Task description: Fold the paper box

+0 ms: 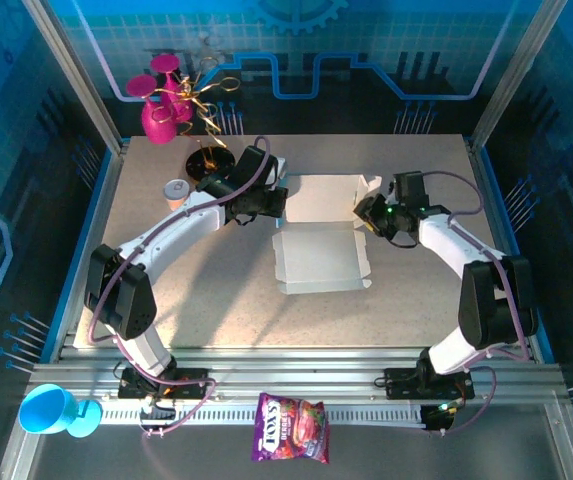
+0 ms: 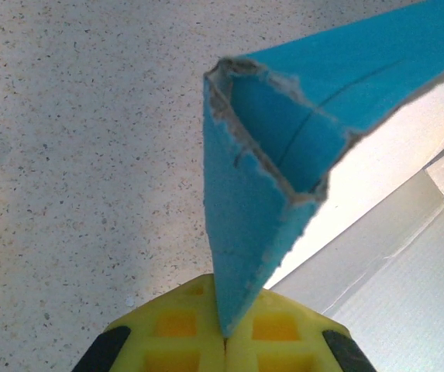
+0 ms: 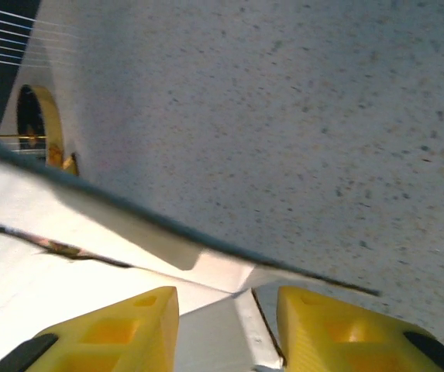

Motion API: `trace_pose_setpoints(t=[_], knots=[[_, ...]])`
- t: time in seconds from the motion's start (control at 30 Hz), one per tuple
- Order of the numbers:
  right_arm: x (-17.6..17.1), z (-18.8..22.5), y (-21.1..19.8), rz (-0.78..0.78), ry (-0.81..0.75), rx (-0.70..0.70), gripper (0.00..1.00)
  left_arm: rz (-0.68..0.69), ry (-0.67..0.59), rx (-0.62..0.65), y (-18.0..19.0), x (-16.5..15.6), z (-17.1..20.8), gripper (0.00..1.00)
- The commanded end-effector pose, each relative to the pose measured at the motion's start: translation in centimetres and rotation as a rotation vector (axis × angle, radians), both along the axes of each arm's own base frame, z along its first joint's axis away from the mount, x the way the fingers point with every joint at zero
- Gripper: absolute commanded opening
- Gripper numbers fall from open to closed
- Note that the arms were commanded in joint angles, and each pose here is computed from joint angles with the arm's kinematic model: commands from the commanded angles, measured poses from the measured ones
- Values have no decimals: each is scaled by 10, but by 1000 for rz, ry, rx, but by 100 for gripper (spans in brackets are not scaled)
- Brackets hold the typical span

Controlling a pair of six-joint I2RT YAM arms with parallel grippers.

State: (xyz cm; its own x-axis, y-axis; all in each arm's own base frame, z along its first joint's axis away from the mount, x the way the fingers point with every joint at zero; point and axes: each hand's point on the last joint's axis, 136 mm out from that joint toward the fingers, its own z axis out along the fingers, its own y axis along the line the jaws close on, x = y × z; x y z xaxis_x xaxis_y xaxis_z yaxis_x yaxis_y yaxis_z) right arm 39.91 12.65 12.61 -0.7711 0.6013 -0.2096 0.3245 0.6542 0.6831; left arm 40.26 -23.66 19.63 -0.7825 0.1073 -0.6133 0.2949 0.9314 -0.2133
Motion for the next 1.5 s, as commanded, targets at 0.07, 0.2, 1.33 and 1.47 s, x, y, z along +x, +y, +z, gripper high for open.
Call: trace_pose_setpoints(t=[0.07,0.2,1.33,1.47], knots=[[6,15,19,22,-20,57,38,1,8,-28,-5,5,6,0],[6,13,24,35,-8,61,38,4,4,-39,-7,8,8,0],[27,184,-19,132,-543,144,52,-65,63,-201,0,22,20,0],[40,199,-69,31,-598,145,48,-118,79,-286,-5,25,29,0]])
